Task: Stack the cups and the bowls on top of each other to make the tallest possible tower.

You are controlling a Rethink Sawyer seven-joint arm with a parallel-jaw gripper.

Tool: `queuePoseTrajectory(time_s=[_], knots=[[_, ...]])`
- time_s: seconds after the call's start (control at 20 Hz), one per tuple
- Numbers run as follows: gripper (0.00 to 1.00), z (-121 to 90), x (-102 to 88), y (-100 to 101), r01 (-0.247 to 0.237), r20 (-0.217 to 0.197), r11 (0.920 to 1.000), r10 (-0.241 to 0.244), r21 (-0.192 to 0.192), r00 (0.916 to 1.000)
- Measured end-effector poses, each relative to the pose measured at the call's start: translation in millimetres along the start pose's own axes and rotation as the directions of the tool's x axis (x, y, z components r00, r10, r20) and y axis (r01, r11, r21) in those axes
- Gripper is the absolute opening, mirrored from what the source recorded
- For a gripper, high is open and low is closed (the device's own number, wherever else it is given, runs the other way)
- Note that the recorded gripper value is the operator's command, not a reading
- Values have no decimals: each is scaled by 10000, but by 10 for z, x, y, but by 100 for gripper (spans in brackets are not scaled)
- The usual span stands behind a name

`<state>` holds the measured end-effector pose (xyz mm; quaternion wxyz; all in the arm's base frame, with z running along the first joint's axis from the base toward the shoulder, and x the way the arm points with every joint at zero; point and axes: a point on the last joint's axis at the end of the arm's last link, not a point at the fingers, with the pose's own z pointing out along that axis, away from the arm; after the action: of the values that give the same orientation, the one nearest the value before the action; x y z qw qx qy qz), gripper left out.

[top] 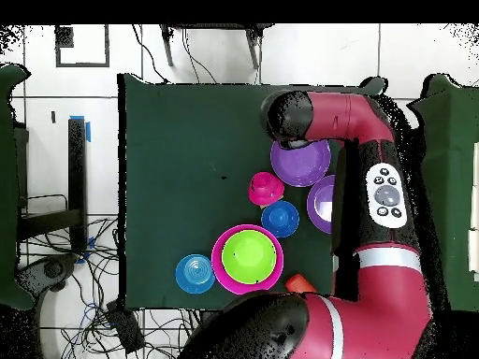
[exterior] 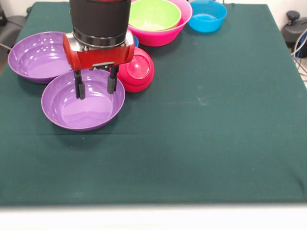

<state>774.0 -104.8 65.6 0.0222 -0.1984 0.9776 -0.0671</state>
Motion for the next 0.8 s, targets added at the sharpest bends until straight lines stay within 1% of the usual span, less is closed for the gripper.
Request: queuePoseTrajectory(time_s=[0.15,0.25,0.45,0.6,0.8], knots=[[100,141,57,23,-65,-123,9998,62,-202,9999],[100,194,77,36,-78,-173,9996,74,-271,9998],[100,375,132,122,-77,-345,9986,59,-518,9994],[100,442,135,182,-58,-378,9978,33,-656,9993],[100,447,110,241,-28,-337,9970,1,-778,9994]])
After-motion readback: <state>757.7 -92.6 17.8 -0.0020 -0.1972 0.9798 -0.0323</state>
